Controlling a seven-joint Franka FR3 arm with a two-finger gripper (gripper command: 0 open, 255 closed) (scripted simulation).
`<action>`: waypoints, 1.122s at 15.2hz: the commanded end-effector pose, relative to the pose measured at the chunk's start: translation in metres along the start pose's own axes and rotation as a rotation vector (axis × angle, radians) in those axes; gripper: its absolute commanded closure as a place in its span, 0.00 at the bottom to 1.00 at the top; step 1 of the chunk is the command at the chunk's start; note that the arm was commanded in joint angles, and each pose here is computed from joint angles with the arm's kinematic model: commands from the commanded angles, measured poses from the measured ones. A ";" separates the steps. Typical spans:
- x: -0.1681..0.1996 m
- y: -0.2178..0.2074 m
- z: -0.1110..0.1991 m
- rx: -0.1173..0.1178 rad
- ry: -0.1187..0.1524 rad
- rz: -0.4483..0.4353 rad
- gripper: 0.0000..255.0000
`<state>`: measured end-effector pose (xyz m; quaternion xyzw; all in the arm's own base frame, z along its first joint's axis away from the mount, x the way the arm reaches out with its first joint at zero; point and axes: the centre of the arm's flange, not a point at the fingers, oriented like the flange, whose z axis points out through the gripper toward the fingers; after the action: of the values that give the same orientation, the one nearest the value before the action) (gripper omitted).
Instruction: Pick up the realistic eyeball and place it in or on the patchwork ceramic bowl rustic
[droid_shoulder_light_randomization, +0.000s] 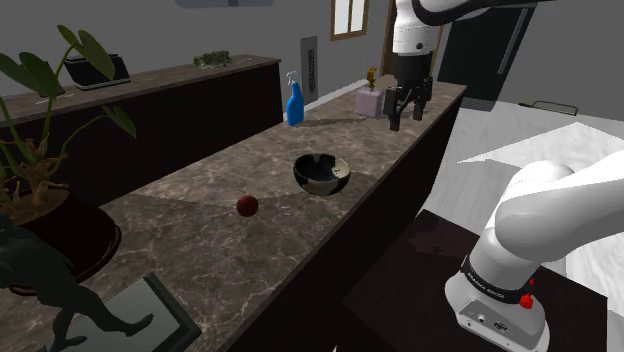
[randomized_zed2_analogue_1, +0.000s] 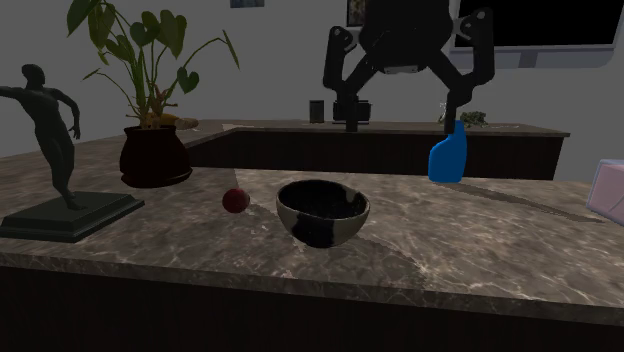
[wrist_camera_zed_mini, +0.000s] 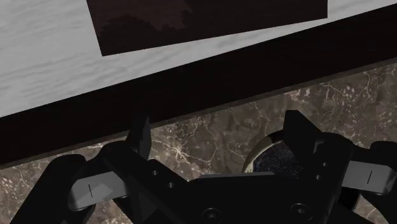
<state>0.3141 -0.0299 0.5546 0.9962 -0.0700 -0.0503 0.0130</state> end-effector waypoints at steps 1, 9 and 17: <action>0.000 0.000 0.000 0.000 0.000 0.000 0.00; 0.058 -0.085 0.030 0.001 -0.018 -0.014 0.00; 0.113 -0.171 0.061 0.002 -0.036 -0.029 0.00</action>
<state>0.4349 0.1091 0.4834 0.9961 -0.0565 -0.0674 0.0108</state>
